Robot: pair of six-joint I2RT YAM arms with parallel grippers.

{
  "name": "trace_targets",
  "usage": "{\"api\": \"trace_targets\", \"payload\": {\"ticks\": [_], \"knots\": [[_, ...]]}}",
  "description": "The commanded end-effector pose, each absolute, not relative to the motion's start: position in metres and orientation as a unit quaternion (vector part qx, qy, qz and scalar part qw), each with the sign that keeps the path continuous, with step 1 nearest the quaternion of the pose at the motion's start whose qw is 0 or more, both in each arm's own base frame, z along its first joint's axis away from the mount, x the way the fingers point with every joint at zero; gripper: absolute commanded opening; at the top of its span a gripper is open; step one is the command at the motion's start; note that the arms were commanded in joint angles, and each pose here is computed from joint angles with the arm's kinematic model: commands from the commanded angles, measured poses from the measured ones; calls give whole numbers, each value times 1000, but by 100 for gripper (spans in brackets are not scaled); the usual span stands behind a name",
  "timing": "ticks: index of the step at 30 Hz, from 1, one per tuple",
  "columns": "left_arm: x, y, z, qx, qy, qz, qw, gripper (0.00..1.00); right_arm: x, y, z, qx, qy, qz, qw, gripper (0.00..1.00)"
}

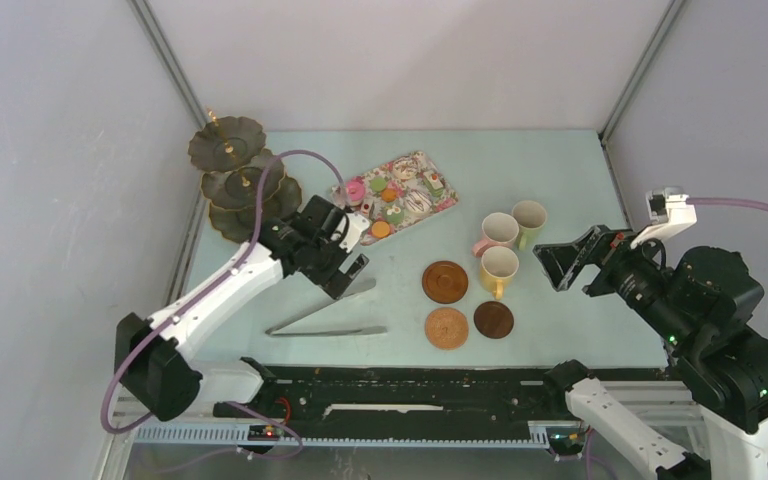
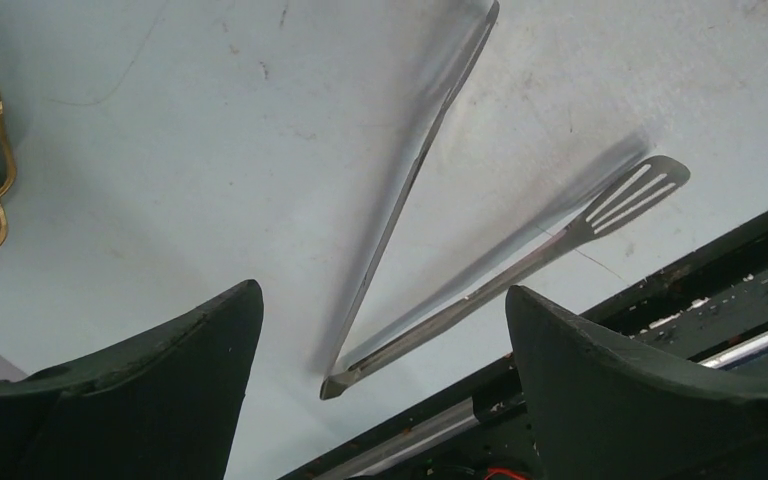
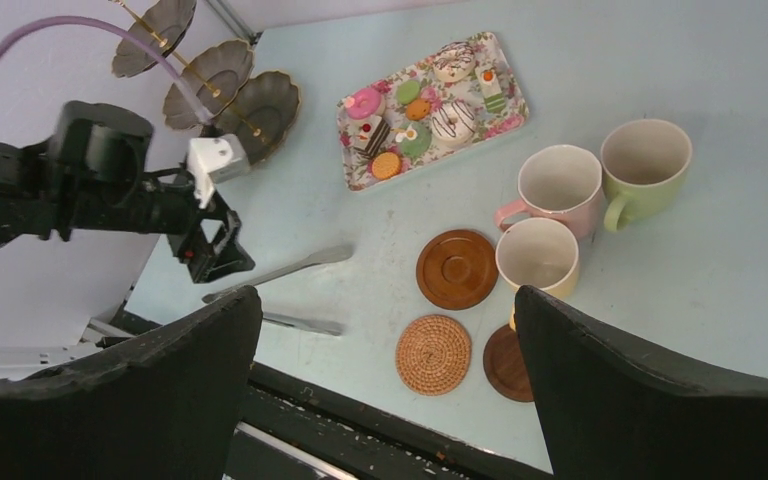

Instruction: Serve the afternoon tea

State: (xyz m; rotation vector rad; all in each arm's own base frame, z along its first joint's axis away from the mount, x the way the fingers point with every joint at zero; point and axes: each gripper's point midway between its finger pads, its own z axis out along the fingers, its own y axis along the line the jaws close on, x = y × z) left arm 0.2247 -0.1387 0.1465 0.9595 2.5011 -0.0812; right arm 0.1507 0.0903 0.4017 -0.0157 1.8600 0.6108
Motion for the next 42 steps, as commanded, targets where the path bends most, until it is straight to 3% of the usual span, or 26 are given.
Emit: {"api": "trace_targets", "payload": {"ticks": [1,15,18,33,42], "knots": [[238,-150,122,362,906,-19,218,98,150,92,410,1,776,274,568,100],[248,-164,49,324,935,-17,143,72,143,88,410,-2,775,272,571,100],[250,-167,45,310,940,-19,141,62,144,88,408,1,776,270,570,100],[283,-179,50,214,960,-5,181,34,143,84,404,6,777,264,571,100],[299,-185,57,142,969,-48,195,18,145,79,401,18,781,252,571,100]]}}
